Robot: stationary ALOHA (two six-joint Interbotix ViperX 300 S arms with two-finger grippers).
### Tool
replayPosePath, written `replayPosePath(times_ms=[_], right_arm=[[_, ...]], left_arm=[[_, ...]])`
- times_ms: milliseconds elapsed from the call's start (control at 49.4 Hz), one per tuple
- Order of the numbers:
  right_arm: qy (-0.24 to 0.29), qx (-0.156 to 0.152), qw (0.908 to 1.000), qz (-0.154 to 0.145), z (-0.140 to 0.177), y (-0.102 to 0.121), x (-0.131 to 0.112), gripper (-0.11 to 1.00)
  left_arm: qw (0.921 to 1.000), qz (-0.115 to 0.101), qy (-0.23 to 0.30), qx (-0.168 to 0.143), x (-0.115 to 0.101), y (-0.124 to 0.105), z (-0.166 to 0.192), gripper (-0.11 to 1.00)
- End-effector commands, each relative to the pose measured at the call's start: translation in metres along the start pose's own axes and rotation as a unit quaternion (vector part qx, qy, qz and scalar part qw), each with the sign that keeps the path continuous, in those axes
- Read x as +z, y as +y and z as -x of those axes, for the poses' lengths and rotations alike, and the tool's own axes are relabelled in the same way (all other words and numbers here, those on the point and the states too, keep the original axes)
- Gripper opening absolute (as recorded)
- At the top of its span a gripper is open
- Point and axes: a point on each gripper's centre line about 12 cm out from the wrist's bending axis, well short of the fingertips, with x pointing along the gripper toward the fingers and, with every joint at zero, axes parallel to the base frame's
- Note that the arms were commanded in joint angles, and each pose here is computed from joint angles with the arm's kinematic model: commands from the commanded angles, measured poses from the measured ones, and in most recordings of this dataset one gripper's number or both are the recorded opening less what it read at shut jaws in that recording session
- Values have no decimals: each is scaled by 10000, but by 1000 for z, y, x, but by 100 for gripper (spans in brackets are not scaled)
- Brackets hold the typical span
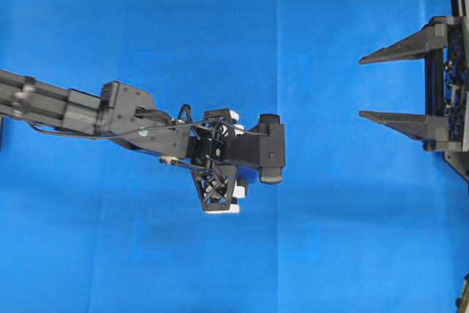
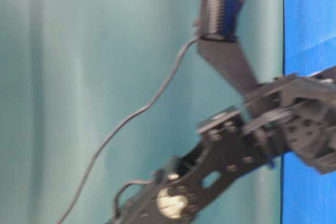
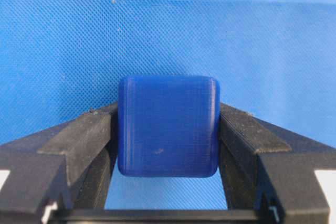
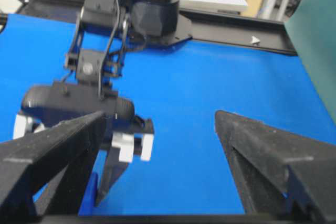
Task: Handover the blue block to the right arm after grasping it with the left arm, then place it in the designated position.
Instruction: 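Lift the blue cube with the left gripper and hold it up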
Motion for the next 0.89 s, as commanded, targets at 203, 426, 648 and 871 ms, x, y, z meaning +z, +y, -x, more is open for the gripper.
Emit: replayPosePath(times_ms=[203, 426, 648, 871], right_arm=[[-115, -6, 9999, -7, -2, 0, 8, 98], [-108, -7, 9999, -7, -2, 0, 7, 98], [-108, -7, 9999, -7, -2, 0, 7, 98], [-115, -12, 9999, 0, -2, 0, 8, 98]], left_arm=[[9990, -26, -441, -63, 34, -6, 67, 48], [9978, -27, -662, -86, 50, -8, 118, 48], [9971, -21, -753, -92, 57, -8, 156, 48], [9964, -22, -846, -95, 64, -9, 179, 48]])
